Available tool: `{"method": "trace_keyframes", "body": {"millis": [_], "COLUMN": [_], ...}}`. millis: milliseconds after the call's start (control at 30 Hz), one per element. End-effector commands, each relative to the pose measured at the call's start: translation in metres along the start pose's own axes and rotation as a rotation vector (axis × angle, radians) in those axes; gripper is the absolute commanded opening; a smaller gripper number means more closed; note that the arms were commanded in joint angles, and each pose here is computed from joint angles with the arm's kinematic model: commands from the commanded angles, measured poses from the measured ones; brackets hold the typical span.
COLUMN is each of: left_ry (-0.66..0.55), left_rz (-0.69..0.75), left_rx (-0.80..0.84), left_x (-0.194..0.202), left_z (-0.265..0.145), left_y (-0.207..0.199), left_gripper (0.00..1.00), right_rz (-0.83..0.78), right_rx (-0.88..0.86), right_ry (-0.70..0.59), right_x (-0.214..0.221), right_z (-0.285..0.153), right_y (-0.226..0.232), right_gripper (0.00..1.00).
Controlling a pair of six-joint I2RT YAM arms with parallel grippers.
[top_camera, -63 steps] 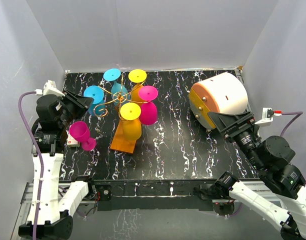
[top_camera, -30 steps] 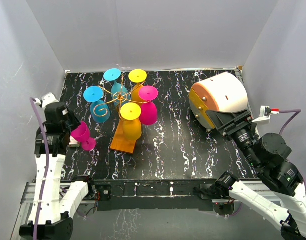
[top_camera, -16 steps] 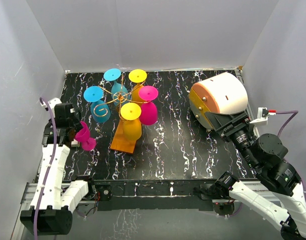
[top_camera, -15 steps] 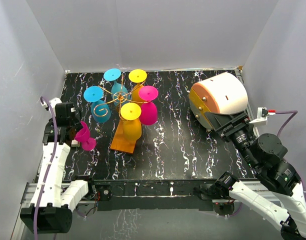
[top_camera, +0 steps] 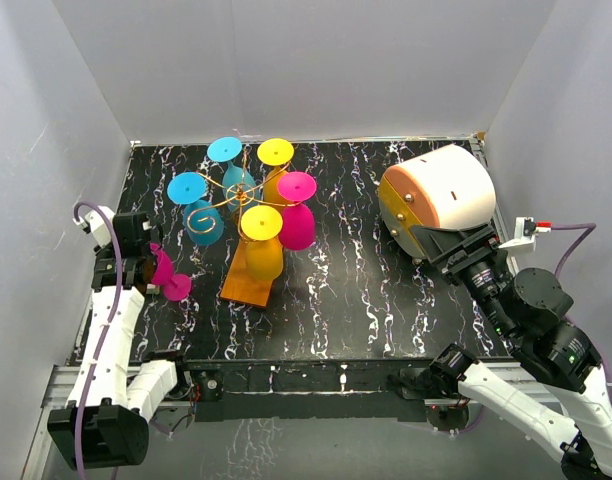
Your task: Place the wine glass upside down on the wine glass rack
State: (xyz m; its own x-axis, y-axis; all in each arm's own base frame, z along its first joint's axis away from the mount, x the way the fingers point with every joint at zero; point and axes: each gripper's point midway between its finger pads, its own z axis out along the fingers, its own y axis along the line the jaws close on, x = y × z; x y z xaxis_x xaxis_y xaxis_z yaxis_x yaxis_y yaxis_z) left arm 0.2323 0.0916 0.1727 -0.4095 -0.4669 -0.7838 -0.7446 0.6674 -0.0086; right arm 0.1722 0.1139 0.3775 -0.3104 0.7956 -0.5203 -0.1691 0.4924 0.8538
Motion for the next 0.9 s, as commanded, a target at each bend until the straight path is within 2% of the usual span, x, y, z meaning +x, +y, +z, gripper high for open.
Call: {"method": "trace_keyframes", "body": {"millis": [0, 267, 467, 867], "left_ry": [0.082, 0.051, -0.012, 0.013], "left_rz": [0.012, 0.002, -0.014, -0.017], "left_rx": [0.009, 0.059, 0.014, 0.066], "left_x": [0.025, 0.004, -0.012, 0.001], "left_z": [0.001, -0.015, -0.024, -0.024], "left_y": [0.002, -0.003, 0.010, 0.006], "left_gripper": [0.29, 0.30, 0.34, 0.40], "right_rz": [0.019, 0.019, 0.018, 0.014], "right_rx": [-0.033, -0.038, -0.040, -0.043], "right_ry": [-0.036, -0.031, -0.031, -0.032], "right_x": [-0.012, -0.011, -0.011, -0.012], "right_z": [-0.003, -0.002, -0.001, -0.001], "right_y": [0.012, 0.014, 0.015, 0.017], "right_gripper": [0.73, 0.73, 0.73, 0.73]}}
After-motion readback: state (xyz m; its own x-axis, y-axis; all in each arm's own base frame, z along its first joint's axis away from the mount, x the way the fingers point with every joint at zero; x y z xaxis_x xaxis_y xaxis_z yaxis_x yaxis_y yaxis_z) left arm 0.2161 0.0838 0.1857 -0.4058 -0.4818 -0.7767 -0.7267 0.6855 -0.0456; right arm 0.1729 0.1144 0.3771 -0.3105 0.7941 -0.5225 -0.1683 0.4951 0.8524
